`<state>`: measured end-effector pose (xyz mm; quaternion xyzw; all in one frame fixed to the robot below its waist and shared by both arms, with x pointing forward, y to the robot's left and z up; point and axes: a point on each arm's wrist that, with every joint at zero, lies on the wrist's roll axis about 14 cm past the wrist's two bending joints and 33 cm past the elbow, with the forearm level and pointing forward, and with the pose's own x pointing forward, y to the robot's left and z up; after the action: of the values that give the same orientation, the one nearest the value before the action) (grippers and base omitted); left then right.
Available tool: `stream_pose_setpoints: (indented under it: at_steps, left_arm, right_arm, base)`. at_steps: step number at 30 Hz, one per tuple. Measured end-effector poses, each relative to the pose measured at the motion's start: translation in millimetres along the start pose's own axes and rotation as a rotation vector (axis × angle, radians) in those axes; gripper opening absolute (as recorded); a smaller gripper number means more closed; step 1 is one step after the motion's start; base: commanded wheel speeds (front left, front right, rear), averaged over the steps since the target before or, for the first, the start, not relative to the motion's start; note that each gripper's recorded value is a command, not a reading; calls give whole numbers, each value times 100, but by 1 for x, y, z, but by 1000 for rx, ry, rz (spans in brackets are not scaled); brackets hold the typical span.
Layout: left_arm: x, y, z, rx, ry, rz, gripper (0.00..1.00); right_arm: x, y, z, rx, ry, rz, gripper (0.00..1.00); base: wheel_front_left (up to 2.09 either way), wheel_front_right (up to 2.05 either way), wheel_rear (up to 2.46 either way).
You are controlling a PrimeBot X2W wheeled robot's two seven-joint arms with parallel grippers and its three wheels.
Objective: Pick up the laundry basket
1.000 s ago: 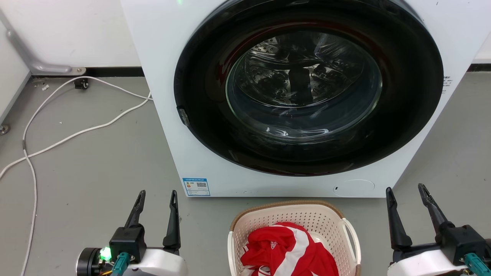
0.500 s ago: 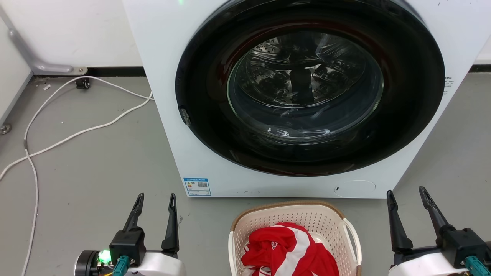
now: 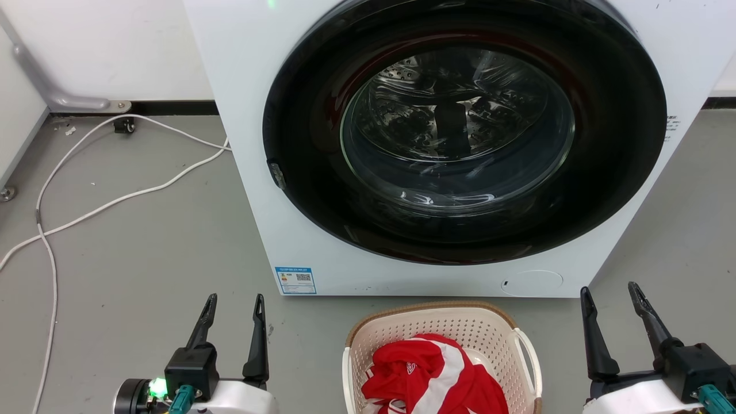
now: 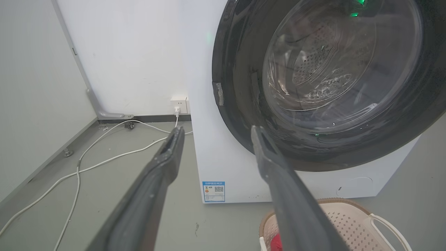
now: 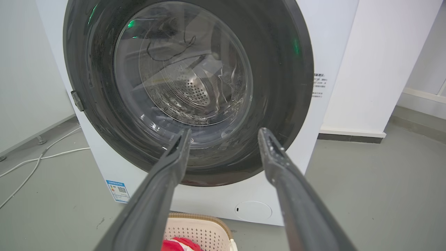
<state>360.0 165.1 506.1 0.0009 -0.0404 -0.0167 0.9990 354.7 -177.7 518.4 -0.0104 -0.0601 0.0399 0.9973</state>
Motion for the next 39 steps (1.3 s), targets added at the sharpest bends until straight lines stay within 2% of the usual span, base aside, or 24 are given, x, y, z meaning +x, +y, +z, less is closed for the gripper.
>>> stream_pose_setpoints:
  at_steps: [8, 18, 27, 39]
  left_arm:
    - [0, -13, -14, -16, 45, -47, 100]
    - [9, -47, -48, -38, 156, -175, 100]
    - [19, -74, -102, -76, 331, -264, 100]
    - [43, -90, -179, -106, 557, -314, 100]
  right_arm:
    - [-4, -6, -9, 2, 28, -18, 100]
    - [-7, -9, -51, -27, 167, -22, 100]
    - [10, -13, -89, -57, 284, -16, 100]
    - [43, -14, -158, -107, 465, 23, 100]
  base:
    - [0, 0, 0]
    - [0, 0, 0]
    - [0, 0, 0]
    - [0, 0, 0]
